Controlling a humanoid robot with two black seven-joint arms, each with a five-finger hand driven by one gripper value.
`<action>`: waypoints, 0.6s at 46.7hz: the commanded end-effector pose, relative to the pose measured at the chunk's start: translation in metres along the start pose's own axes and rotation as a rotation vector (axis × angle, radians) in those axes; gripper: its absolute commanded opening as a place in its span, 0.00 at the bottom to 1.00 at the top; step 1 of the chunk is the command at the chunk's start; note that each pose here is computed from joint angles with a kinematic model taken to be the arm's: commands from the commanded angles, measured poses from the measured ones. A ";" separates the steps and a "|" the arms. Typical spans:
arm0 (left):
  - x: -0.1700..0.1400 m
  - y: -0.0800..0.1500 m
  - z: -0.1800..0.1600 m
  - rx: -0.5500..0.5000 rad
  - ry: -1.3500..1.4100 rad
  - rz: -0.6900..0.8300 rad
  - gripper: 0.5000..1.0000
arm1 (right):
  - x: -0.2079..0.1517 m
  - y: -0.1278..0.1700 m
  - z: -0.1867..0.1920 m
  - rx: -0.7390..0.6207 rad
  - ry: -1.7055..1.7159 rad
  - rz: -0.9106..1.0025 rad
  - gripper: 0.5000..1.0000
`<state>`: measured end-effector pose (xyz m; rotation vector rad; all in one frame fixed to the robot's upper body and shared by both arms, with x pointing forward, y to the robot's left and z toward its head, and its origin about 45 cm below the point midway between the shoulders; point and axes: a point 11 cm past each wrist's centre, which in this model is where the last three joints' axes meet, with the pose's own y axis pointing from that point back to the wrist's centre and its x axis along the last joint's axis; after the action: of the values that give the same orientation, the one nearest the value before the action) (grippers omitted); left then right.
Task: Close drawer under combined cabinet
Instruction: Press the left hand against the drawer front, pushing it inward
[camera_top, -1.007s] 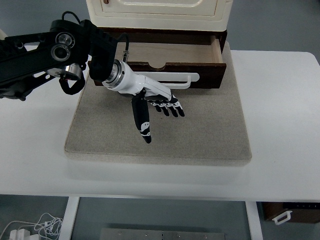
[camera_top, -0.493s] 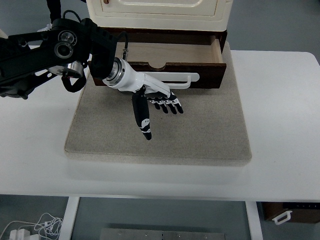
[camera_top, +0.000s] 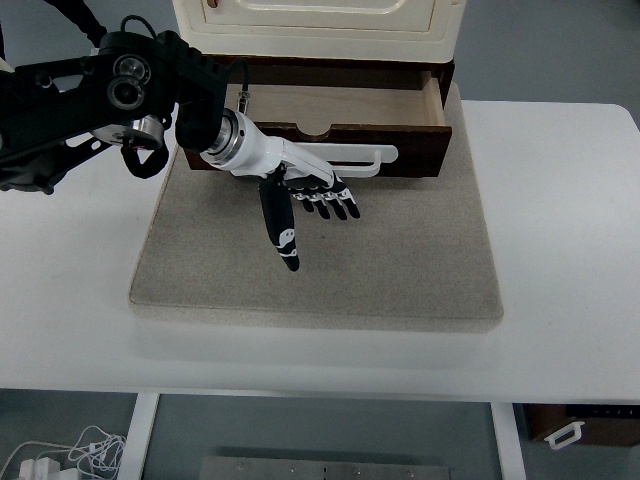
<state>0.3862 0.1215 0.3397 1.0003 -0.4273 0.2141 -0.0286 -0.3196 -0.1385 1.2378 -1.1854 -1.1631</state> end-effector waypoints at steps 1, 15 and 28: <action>0.003 0.001 -0.002 0.005 0.005 0.007 1.00 | 0.000 0.000 0.000 0.000 0.000 0.000 0.90; 0.011 0.003 -0.008 0.021 0.022 0.028 1.00 | 0.000 0.000 0.000 0.000 0.000 0.000 0.90; 0.019 0.004 -0.013 0.038 0.040 0.049 1.00 | 0.000 0.000 0.000 0.000 0.000 0.000 0.90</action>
<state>0.4026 0.1334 0.3437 1.0198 -0.4135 0.2759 -0.0289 -0.3196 -0.1385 1.2374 -1.1851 -1.1634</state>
